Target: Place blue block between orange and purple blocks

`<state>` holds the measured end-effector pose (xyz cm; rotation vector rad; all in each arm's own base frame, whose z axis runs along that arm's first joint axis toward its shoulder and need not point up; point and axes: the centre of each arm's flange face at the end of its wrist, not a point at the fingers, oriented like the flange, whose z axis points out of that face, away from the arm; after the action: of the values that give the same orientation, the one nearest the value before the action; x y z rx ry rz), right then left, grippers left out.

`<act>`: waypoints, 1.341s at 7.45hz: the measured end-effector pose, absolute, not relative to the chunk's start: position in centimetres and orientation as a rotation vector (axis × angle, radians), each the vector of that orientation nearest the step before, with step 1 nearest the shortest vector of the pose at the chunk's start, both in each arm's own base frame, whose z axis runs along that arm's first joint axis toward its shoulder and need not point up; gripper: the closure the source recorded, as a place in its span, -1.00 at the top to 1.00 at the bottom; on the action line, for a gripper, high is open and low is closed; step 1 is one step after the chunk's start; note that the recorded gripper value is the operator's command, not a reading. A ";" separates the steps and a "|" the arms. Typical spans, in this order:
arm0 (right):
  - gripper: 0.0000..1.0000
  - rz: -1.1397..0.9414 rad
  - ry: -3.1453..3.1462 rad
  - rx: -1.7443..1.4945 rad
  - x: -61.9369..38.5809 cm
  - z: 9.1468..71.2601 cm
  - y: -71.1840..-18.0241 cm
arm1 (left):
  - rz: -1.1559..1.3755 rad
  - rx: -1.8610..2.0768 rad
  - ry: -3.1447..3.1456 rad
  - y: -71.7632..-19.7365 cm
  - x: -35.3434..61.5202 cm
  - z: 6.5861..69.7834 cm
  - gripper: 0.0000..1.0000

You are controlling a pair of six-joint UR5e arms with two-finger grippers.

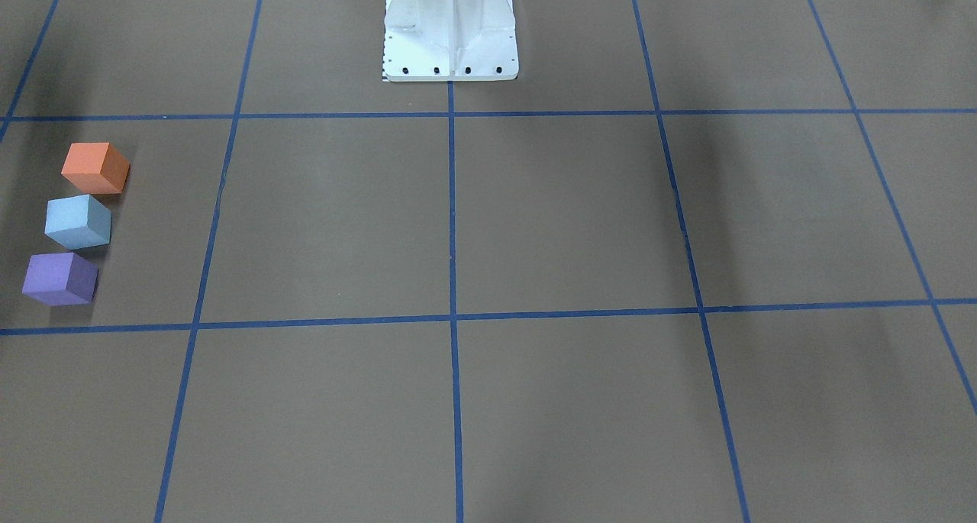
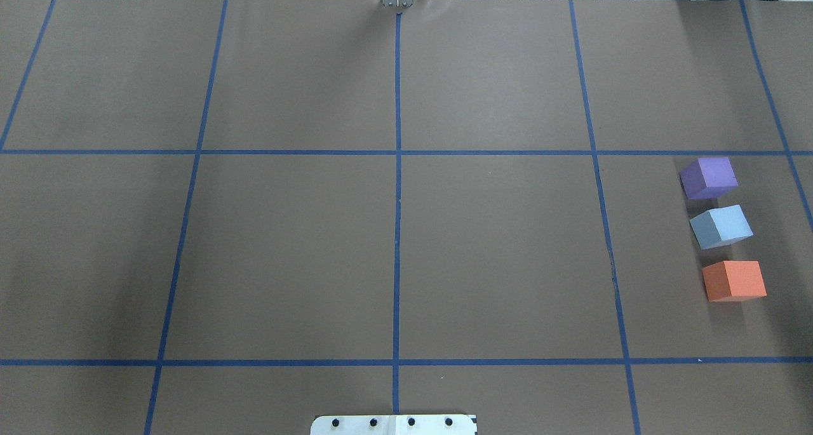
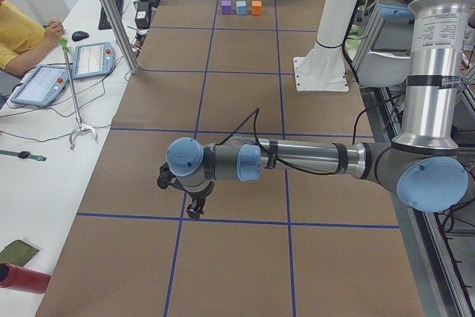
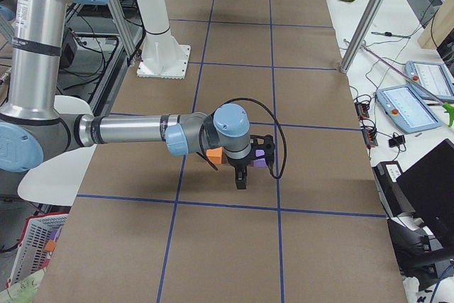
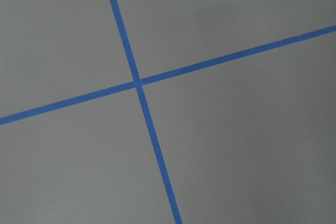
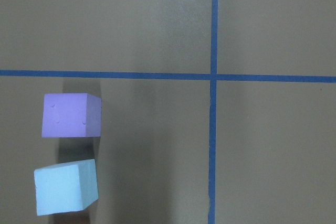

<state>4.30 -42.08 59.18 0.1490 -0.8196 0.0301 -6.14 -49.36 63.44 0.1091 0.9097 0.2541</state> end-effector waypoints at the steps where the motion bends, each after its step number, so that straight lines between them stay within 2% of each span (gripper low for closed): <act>1: 1.00 0.016 -0.820 0.144 3.7 59.2 -42.1 | 0.248 0.099 0.910 -48.9 -6.2 64.0 1.00; 5: 1.00 -0.033 -0.818 0.141 2.0 58.4 -42.1 | 0.227 0.141 0.884 -46.8 -7.9 62.2 1.00; 10: 1.00 -0.048 -0.806 0.149 1.4 58.1 -43.6 | 0.184 0.144 0.844 -46.9 -8.7 61.2 1.00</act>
<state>1.40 -43.62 58.14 0.1495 -0.8064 -0.0476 -8.69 -46.92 61.18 0.1438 0.8441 0.1837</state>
